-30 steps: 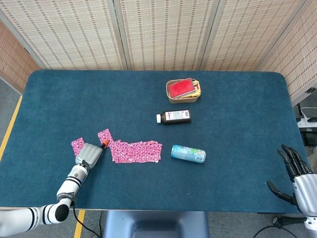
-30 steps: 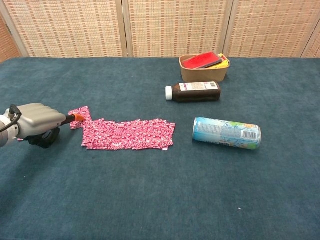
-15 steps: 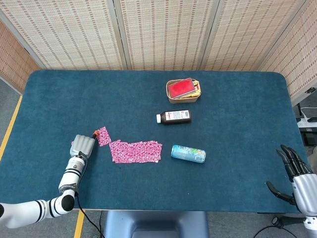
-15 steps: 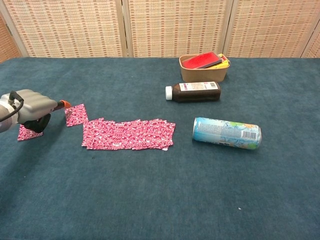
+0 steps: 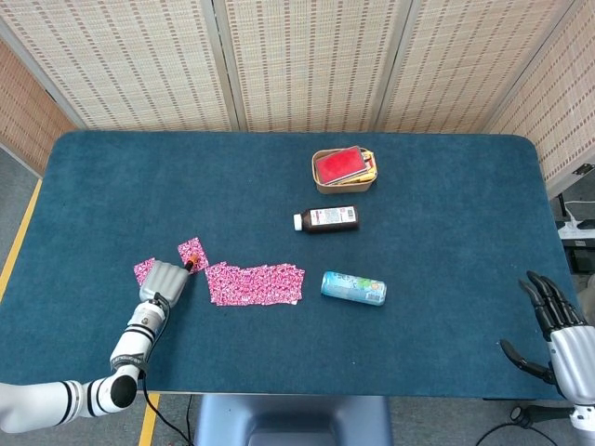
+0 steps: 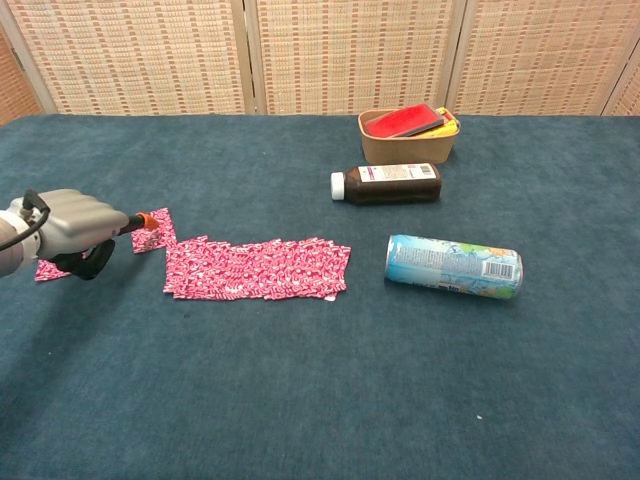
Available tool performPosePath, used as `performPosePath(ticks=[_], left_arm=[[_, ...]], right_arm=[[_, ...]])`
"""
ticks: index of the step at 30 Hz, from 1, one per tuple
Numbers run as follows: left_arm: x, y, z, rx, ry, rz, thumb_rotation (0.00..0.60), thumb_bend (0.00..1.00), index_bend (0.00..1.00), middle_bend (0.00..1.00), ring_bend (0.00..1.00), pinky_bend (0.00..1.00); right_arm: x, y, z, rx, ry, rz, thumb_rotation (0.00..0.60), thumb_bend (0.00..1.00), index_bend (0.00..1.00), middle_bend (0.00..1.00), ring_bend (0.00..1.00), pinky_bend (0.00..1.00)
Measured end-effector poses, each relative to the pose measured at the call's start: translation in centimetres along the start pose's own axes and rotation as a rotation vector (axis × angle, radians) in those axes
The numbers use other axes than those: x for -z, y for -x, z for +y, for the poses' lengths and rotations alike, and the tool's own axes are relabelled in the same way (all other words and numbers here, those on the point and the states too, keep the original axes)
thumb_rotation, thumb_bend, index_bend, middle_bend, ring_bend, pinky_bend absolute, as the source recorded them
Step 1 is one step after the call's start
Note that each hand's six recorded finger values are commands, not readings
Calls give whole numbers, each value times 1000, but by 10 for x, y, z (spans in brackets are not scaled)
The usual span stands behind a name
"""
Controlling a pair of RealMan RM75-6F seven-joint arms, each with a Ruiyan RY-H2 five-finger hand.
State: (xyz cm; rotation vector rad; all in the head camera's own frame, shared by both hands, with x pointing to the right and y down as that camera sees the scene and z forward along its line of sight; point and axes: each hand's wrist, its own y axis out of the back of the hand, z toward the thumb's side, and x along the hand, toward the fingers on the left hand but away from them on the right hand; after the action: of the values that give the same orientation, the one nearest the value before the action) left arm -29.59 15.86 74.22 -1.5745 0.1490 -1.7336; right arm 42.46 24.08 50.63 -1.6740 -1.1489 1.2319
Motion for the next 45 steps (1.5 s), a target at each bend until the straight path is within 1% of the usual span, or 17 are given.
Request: performPosePath(ticks=[10,16,25,30,32,33,36,37,39,40,41,43,45], left_arm=[[11,-19,-2,57,16,56,600,896,0,714,721,686],[17,-26,-3,75,23,78,600,896,0,715,721,687],[29,-30,-2,78,12,153,600,896,0,715,725,695],[29,-28,-1,72,20,153,600,893,0,715,726,698],[28,-24,3,55,25,143,600,880,0,712,726,702],[27,-22,5,42,28,135,600,867,0,703,726,707],[22,-8,16,-43,32,98,600,830,3,652,721,728],[20,-2,22,-92,31,79,600,813,5,629,713,736],[18,10,31,-177,29,48,600,765,7,546,669,745],[18,19,36,-238,32,26,600,742,6,501,641,743],[19,27,39,-285,39,10,600,713,5,441,596,736],[24,48,43,-390,71,-24,600,649,2,336,498,696],[35,70,39,-462,120,-43,600,577,0,218,365,601]], right_arm=[[0,0,1,2,5,1,600,188,0,0,0,210],[0,0,1,2,3,0,600,188,0,0,0,210],[0,0,1,4,4,0,600,188,0,0,0,210],[0,0,1,2,3,0,600,189,0,0,0,210],[0,0,0,-2,0,-1,600,188,0,0,0,210],[0,1,0,-4,-2,-2,600,188,0,0,0,210],[1,1,-1,-7,-2,-4,600,189,0,0,0,210],[1,1,-1,-8,-1,-3,600,189,0,0,0,210],[0,0,0,-4,2,0,600,188,0,0,0,210],[0,0,1,-1,3,2,600,188,0,0,0,210],[0,-1,2,1,4,3,600,188,0,0,0,210],[0,-1,2,5,7,7,600,187,0,0,0,210],[-1,0,2,9,4,10,600,187,0,0,0,210]])
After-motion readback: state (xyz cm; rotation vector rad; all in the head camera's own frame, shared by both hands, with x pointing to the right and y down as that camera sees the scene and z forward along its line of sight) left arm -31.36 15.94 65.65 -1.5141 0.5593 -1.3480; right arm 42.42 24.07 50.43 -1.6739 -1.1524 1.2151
